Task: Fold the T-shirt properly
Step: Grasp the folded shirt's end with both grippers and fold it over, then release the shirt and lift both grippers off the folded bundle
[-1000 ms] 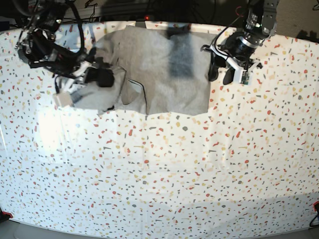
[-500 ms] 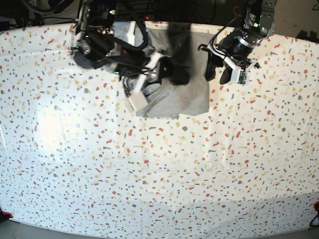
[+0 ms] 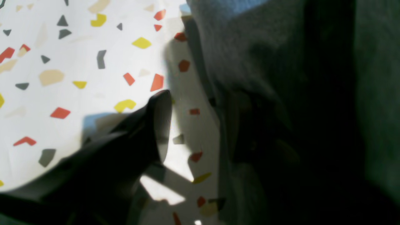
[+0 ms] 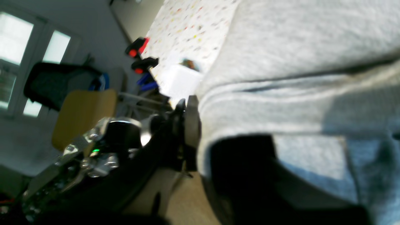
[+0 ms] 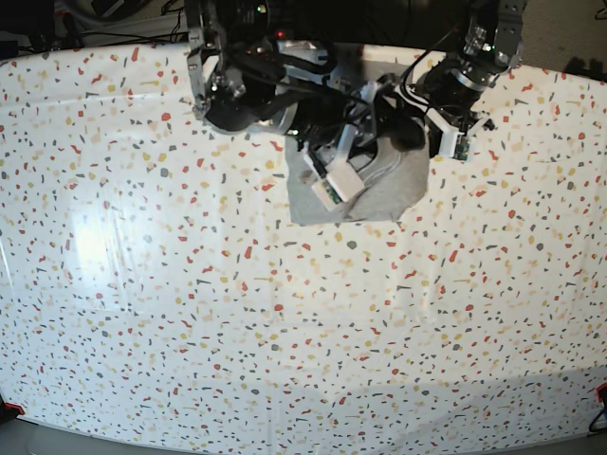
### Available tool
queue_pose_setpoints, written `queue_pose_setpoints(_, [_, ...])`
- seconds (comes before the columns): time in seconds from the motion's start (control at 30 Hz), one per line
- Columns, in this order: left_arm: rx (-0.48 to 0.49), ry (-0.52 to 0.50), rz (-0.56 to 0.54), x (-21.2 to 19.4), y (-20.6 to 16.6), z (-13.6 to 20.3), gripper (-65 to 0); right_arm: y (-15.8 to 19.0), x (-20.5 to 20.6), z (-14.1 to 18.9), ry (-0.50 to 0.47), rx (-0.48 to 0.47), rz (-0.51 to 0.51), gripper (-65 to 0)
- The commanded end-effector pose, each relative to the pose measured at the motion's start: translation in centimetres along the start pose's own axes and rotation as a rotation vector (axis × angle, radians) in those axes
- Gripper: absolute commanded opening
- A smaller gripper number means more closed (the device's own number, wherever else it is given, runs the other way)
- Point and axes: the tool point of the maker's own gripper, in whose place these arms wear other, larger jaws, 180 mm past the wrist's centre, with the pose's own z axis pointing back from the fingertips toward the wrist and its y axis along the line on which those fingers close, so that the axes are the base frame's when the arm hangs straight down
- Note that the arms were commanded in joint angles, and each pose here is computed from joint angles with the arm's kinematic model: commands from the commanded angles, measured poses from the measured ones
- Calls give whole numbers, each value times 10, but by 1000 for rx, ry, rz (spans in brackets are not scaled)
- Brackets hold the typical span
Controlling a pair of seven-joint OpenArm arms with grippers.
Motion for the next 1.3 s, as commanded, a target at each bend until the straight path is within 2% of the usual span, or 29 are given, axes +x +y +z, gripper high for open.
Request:
queue_pose_setpoints(0.0, [-5, 10, -8, -1, 0, 2, -374, 13, 18, -3, -64, 47, 22, -463])
queue_pose_setpoints(0.07, [-1, 14, -10, -1, 2, 3, -374, 23, 21, -7, -77, 76, 32, -342])
queue_pose_setpoints(0.13, [0, 15, -12, -1, 3, 3, -374, 29, 23, -10, -88, 95, 38, -288])
queue_pose_setpoints(0.27, [1, 15, -13, -1, 3, 3, -374, 31, 30, -11, -99, 107, 56, -286])
queue_pose_setpoints(0.43, [26, 8, -55, 8, 21, 8, -374, 43, 57, -6, -174, 184, 64, -286])
queue_pose_setpoints(0.63, [150, -47, -102, 39, 72, 33, -374, 51, 83, 1, -222, 204, 142, -286])
queue_pose_setpoints(0.8, [224, -92, -78, 60, 107, 55, -374, 59, 105, 15, -280, 188, 227, -286])
queue_pose_setpoints(0.87, [233, -114, -57, 66, 113, 61, -374, 50, 111, 23, -293, 124, 261, -286])
queue_pose_setpoints(0.93, [209, -137, -40, 74, 108, 65, -374, 27, 113, 31, -276, 0, 299, -286])
queue_pose_setpoints(1.03, [97, -190, -56, 92, 78, 68, -375, -13, 112, 45, -253, -171, 306, -286])
queue_pose_setpoints(1.13, [29, -239, -92, 111, 48, 71, -374, -52, 108, 73, -237, -319, 292, -286])
queue_pose_setpoints(1.27, [-55, -223, -118, 116, 14, 59, -374, -96, 97, 119, -214, -486, 255, -286])
